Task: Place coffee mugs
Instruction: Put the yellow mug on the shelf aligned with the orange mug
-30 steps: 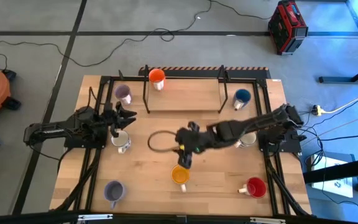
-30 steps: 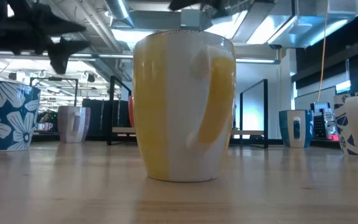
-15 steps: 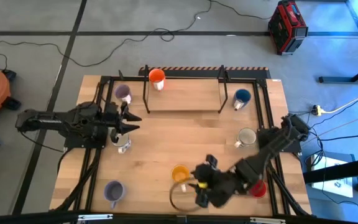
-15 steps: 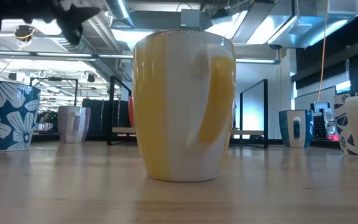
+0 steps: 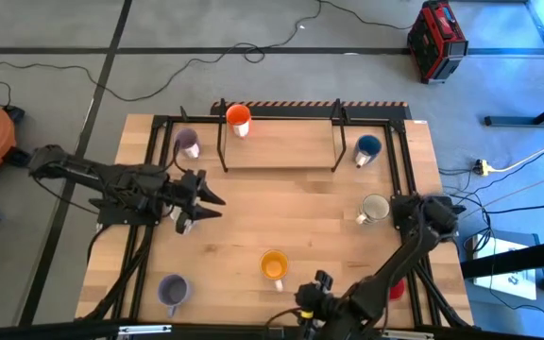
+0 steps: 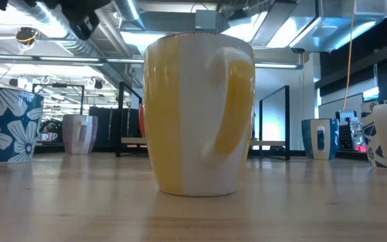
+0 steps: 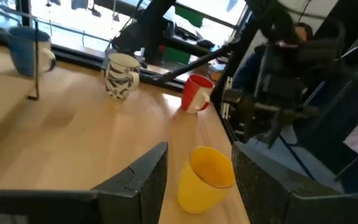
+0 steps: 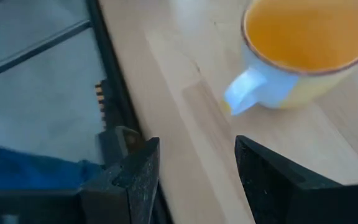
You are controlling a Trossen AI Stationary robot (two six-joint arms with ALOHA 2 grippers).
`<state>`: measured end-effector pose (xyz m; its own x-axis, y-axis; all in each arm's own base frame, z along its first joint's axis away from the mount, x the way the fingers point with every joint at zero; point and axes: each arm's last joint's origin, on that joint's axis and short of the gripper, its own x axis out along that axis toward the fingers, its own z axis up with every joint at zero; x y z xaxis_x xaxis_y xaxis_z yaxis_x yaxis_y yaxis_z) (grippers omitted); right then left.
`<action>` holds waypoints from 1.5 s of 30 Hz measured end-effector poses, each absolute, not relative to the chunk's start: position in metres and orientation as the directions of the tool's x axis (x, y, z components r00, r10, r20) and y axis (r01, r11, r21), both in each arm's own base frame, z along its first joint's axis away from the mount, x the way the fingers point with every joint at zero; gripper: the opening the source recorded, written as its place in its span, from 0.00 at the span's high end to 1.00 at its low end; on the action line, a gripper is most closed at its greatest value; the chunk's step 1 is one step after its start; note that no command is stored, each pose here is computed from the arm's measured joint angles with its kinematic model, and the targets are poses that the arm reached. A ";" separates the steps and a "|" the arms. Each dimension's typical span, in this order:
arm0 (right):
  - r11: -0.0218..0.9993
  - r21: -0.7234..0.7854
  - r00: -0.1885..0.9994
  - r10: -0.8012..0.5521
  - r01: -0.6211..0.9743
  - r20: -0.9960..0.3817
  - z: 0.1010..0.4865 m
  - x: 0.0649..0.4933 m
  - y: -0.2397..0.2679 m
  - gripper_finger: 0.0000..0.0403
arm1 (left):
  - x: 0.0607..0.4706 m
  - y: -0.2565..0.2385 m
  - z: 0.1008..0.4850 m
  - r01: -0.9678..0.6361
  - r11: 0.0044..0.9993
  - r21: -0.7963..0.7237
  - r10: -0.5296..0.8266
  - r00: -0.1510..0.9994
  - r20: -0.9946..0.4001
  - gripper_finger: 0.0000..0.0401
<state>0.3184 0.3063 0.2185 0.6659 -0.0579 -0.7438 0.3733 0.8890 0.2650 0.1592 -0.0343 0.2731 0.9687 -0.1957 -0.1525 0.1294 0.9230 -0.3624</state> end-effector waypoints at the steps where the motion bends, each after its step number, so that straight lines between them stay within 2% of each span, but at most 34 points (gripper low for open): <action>1: 0.885 0.255 0.662 -0.076 0.389 -0.746 0.211 0.320 0.307 0.51 | 0.159 -0.037 0.273 0.125 0.921 -0.369 -0.194 0.968 -0.156 0.57; 8: 0.837 0.242 0.676 -0.191 0.491 -0.712 0.173 0.335 0.309 0.51 | 0.156 -0.050 0.271 0.099 0.897 -0.431 -0.185 0.969 -0.164 0.57; 14: 0.783 0.246 0.693 -0.300 0.571 -0.655 0.161 0.343 0.302 0.51 | 0.153 -0.061 0.271 0.089 0.888 -0.452 -0.182 0.969 -0.167 0.57; 25: 0.699 0.322 0.683 -0.321 0.638 -0.656 0.156 0.355 0.291 0.52 | 0.151 -0.064 0.271 0.050 0.857 -0.512 -0.156 0.974 -0.165 0.57; 28: 0.685 0.323 0.670 -0.324 0.653 -0.668 0.151 0.357 0.289 0.56 | 0.151 -0.064 0.271 0.050 0.857 -0.513 -0.156 0.974 -0.166 0.57; 34: 0.655 0.335 0.665 -0.348 0.677 -0.661 0.149 0.363 0.282 0.73 | 0.151 -0.064 0.271 0.051 0.856 -0.514 -0.156 0.974 -0.164 0.57; 41: 0.672 0.318 0.667 -0.353 0.669 -0.656 0.149 0.362 0.282 0.89 | 0.151 -0.064 0.271 0.051 0.855 -0.516 -0.157 0.974 -0.163 0.57; 45: 0.675 0.314 0.667 -0.356 0.668 -0.655 0.149 0.362 0.282 0.91 | 0.151 -0.064 0.271 0.051 0.855 -0.516 -0.157 0.974 -0.163 0.57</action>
